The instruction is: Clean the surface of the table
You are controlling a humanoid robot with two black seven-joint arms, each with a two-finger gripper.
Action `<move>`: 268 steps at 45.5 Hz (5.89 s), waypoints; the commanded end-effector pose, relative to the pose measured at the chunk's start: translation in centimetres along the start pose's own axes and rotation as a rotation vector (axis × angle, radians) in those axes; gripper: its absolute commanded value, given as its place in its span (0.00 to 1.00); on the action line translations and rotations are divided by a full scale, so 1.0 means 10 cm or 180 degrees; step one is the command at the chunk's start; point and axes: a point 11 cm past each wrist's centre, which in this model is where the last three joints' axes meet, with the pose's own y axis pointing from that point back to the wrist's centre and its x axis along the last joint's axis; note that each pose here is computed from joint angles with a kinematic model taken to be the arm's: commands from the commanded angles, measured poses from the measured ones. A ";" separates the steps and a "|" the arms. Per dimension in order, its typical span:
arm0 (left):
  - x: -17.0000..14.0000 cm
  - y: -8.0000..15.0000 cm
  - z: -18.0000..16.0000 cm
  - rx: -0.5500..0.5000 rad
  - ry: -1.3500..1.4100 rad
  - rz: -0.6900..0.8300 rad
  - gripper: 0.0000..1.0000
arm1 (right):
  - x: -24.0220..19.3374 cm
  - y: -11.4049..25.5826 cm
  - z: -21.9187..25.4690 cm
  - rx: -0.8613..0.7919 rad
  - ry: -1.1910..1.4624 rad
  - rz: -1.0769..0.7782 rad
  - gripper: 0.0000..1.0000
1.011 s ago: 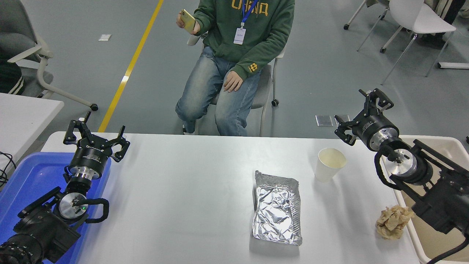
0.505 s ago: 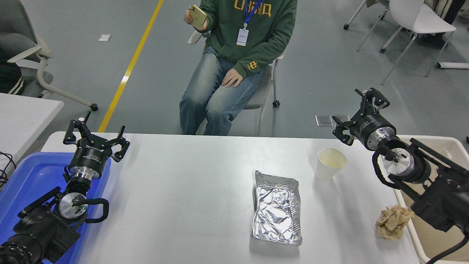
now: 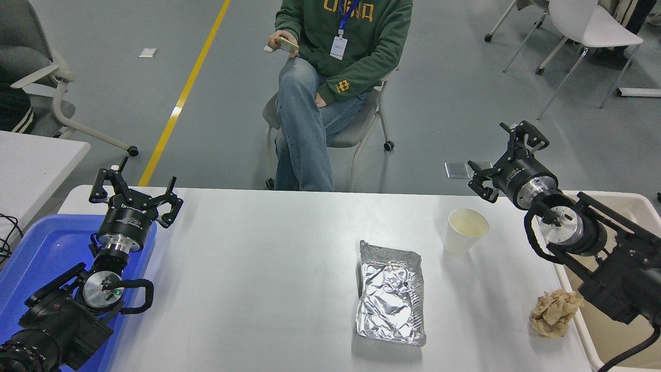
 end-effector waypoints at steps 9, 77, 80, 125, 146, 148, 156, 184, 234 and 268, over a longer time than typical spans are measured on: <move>0.00 0.00 0.00 -0.0002 -0.0002 0.0001 1.00 | 0.04 -0.01 -0.17 0.0123 -0.0020 0.0030 1.00; 0.00 0.00 0.00 0.0003 0.0001 -0.0003 1.00 | 0.20 0.13 -0.20 -0.0965 0.3737 -0.0567 1.00; 0.00 0.00 0.00 0.0003 0.0001 -0.0003 1.00 | 0.23 0.14 -0.12 -0.1084 0.3865 -0.0617 1.00; 0.00 0.00 0.00 0.0003 0.0001 -0.0003 1.00 | 0.43 0.14 0.61 -0.1788 0.5133 -0.1063 1.00; 0.00 0.01 0.00 0.0005 0.0000 0.0002 1.00 | 0.52 0.13 0.73 -0.1925 0.5209 -0.1086 1.00; 0.00 0.01 0.00 0.0005 0.0000 0.0001 1.00 | 0.50 0.10 0.75 -0.1913 0.5279 -0.1116 1.00; 0.00 0.00 0.00 0.0003 0.0001 -0.0003 1.00 | 0.46 0.08 0.86 -0.1938 0.5369 -0.1222 0.79; 0.00 0.01 0.00 0.0005 0.0000 0.0002 1.00 | 0.48 0.06 0.71 -0.2107 0.5219 -0.1288 0.00; 0.00 0.01 0.00 0.0005 0.0000 0.0002 1.00 | 0.58 0.42 -1.43 -0.1473 0.4414 -0.0768 0.00; 0.00 0.01 -0.01 0.0007 0.0005 0.0001 1.00 | 0.77 0.84 -2.16 -0.1364 0.4274 -0.0635 0.00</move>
